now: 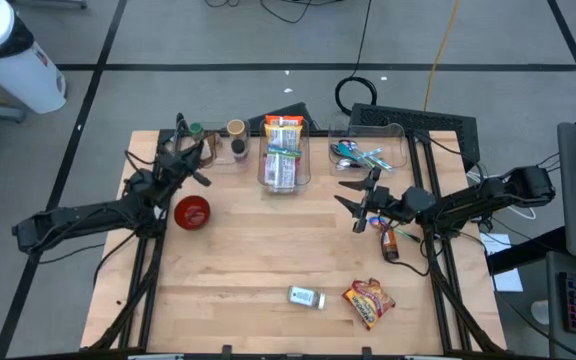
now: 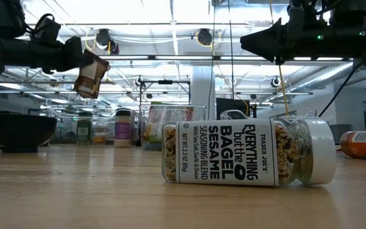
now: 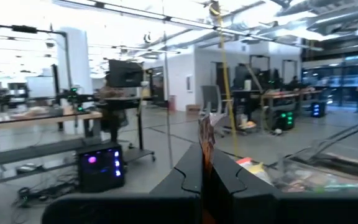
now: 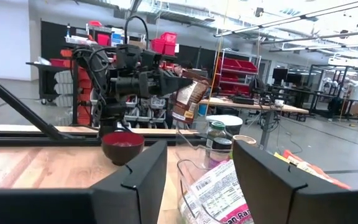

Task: Pick & Place Food Item
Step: Put the orange seasoning pack into the left transparent bin

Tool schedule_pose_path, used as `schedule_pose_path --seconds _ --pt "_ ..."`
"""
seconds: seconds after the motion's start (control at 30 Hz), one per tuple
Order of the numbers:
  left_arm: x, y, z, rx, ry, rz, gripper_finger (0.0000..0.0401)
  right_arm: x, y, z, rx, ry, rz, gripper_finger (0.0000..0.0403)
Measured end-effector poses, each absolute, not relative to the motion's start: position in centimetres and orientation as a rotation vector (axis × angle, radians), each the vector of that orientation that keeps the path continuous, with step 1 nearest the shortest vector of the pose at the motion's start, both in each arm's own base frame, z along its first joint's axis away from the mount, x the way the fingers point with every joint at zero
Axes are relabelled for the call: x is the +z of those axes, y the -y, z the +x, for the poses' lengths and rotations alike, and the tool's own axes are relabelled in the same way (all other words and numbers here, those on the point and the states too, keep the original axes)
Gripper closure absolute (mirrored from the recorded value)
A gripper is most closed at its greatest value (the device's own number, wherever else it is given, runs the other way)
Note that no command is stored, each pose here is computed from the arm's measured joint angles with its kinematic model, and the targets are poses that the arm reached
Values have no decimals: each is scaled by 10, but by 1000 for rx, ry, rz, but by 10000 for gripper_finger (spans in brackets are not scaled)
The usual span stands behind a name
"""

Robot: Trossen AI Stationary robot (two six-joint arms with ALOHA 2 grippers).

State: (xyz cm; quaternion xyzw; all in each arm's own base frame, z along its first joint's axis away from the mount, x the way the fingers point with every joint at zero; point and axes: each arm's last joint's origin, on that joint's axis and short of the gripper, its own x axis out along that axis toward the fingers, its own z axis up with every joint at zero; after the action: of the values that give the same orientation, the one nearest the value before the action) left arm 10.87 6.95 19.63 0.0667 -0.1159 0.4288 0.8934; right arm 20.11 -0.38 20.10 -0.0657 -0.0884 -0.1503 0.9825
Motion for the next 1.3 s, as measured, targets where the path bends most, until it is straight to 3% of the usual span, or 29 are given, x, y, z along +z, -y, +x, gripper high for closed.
schedule_pose_path --seconds 0.5,0.77,1.3 --pt "205 -95 94 1100 182 157 400 203 4 201 -309 197 -163 234" --pt "215 -107 94 1095 117 153 400 201 6 201 -317 175 -157 234" --pt "181 -142 115 1000 21 92 400 201 6 201 -317 172 -160 234"
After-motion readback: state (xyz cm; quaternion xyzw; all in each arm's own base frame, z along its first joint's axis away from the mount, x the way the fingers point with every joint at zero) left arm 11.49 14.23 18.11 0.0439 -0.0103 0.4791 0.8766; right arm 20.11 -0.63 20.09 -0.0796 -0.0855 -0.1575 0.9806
